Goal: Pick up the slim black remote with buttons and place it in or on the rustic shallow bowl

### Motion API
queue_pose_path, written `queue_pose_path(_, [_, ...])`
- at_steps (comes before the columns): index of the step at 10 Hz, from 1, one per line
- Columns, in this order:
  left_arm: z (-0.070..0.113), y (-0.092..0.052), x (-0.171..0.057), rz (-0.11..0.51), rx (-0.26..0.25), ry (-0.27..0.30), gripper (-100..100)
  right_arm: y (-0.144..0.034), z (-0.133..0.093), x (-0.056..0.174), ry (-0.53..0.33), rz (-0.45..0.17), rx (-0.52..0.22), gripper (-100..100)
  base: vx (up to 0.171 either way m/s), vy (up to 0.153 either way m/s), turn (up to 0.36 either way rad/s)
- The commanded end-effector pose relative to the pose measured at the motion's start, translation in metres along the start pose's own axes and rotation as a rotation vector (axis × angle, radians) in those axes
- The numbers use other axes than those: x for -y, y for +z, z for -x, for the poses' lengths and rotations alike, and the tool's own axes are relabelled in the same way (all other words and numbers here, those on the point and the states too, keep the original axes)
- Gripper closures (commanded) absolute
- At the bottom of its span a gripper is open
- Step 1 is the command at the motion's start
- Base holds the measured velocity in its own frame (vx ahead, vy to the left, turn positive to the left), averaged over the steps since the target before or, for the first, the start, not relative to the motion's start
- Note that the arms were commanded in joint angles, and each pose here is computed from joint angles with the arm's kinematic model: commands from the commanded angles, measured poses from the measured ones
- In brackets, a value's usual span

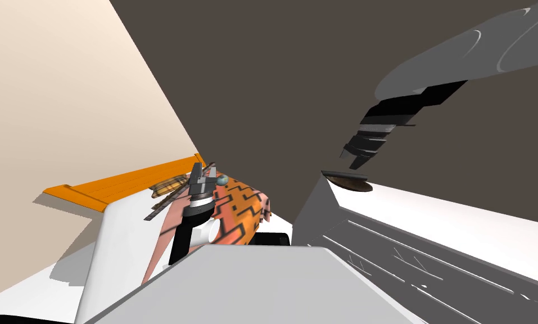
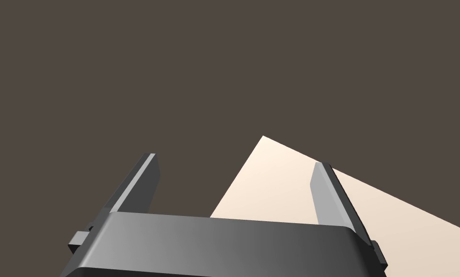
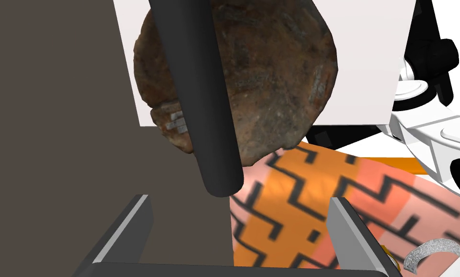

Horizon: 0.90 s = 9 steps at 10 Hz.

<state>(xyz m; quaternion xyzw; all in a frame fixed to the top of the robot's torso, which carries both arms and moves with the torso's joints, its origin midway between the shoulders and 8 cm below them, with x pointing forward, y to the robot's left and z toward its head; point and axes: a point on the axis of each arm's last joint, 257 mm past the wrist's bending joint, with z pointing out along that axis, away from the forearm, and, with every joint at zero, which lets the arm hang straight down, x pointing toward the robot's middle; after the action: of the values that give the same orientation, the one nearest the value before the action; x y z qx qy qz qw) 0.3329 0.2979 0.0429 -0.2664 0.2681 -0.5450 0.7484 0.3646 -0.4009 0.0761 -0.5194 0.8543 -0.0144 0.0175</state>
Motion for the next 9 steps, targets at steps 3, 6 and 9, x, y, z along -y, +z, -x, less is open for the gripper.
queue_pose_path(3, [0.000,0.000,0.000,0.000,0.000,0.000,0,-0.024,0.001,-0.009,-0.003,-0.005,0.001,-100,0.008,-0.007,-0.009])
queue_pose_path(6, [0.000,0.000,0.000,0.000,0.000,0.000,0,-0.027,0.002,-0.008,-0.004,-0.005,0.001,0,0.003,-0.002,-0.004])
queue_pose_path(9, [0.000,0.000,0.000,0.000,0.000,0.000,0,-0.027,0.002,-0.008,-0.004,-0.005,0.001,0,0.000,0.000,0.000])
